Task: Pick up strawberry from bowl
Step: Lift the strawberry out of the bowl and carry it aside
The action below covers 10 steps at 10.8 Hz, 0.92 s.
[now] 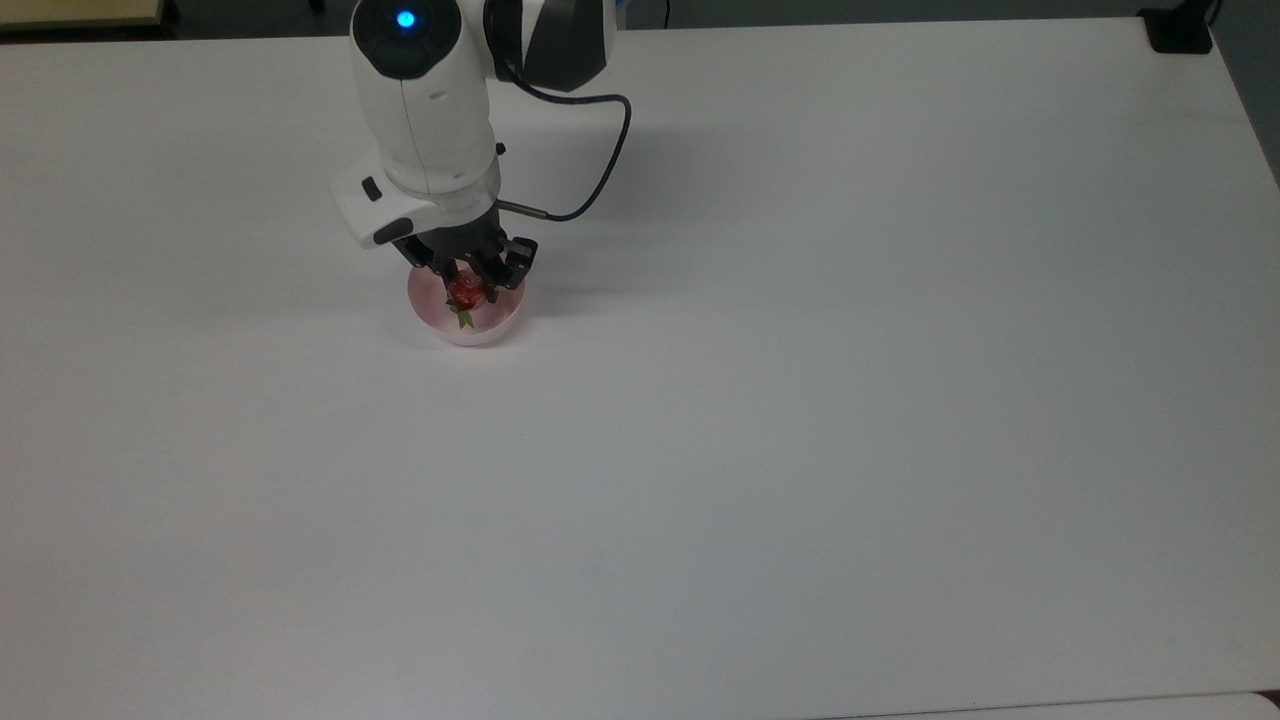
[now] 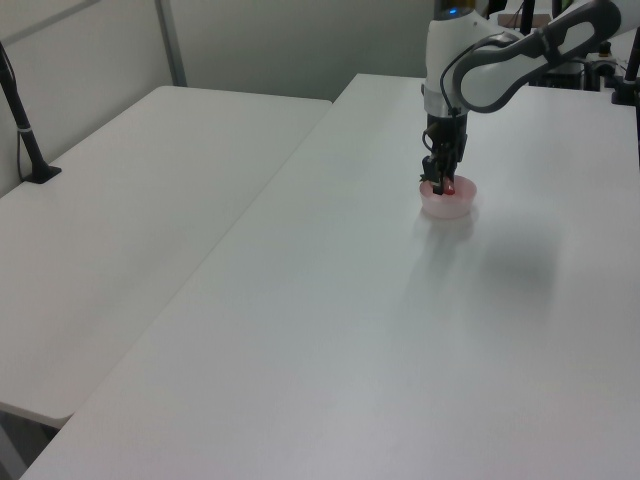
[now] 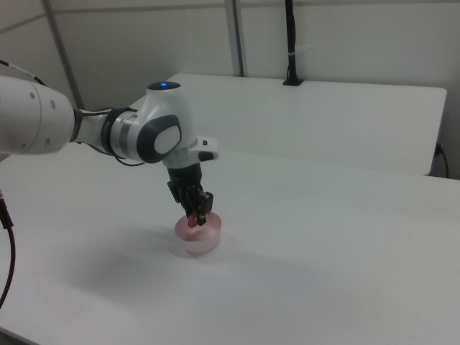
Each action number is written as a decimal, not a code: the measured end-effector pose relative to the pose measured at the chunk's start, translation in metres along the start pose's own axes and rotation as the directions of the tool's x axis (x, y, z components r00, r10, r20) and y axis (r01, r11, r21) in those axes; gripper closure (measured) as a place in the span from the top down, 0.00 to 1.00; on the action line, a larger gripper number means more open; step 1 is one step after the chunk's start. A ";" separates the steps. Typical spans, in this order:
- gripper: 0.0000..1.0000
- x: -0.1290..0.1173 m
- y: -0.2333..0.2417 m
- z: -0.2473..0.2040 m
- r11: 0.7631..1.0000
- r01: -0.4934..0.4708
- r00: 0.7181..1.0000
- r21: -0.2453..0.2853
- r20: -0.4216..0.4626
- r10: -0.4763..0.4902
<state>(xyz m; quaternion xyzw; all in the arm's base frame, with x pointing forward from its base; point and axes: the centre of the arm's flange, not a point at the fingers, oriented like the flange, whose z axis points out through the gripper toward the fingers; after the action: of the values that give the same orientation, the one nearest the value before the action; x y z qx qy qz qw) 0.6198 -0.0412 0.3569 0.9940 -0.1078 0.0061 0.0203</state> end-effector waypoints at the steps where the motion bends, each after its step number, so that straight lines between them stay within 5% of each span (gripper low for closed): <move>1: 0.41 0.000 0.002 -0.010 1.000 -0.003 1.000 0.001 -0.011 0.003; 5: 0.41 -0.010 0.060 -0.050 0.991 0.137 0.988 -0.013 0.071 -0.135; 10: 0.42 -0.028 0.179 -0.018 0.969 0.246 0.956 -0.040 0.177 -0.235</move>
<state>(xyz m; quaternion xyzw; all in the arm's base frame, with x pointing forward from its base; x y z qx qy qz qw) 0.5538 -0.2087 0.3809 0.9954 0.0123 -0.0850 0.0423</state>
